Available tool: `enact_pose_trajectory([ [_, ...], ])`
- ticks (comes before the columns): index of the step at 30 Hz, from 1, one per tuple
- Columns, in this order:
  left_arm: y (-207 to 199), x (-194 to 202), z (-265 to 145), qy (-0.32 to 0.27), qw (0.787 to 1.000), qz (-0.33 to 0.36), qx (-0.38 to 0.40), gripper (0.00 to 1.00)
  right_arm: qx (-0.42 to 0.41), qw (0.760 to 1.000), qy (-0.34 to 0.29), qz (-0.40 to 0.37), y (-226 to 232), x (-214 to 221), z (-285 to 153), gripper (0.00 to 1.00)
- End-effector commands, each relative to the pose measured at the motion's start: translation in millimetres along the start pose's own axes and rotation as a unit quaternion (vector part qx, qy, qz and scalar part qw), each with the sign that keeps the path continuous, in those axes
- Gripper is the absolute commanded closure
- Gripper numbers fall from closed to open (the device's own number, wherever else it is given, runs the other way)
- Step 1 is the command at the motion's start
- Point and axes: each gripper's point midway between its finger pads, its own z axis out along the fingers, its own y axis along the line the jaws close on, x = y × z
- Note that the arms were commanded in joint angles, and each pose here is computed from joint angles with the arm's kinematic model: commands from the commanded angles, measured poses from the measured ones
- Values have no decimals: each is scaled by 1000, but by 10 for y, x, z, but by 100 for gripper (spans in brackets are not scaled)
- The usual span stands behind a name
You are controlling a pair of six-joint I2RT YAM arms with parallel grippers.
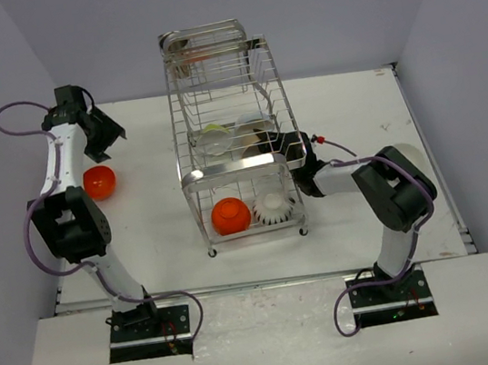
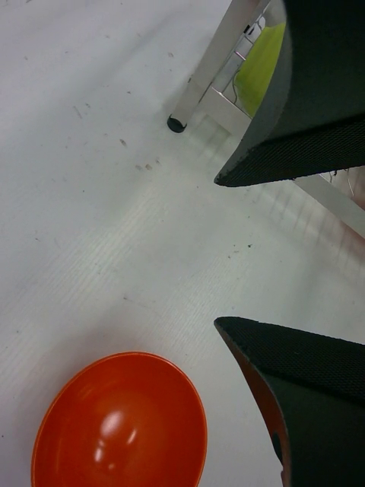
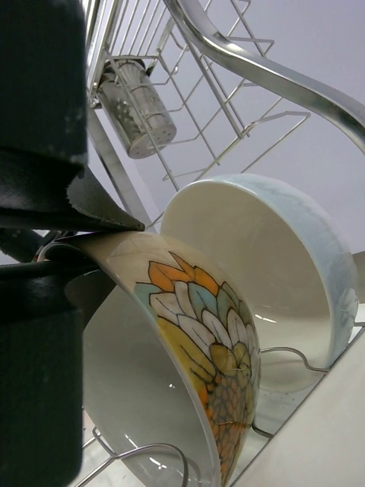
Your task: Unload the bowls from the dish rack
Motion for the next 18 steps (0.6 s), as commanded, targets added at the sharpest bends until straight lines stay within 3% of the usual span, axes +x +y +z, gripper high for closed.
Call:
enact_pose_trajectory([
  [1,-114,-147,-199,-35,999,-1,41,30,-7,995,-28,94,-9,-142,-6,100],
  [18,-39,48,-94,-16,999,7,46,28,-61,985,50,151,419,145,-92,100],
])
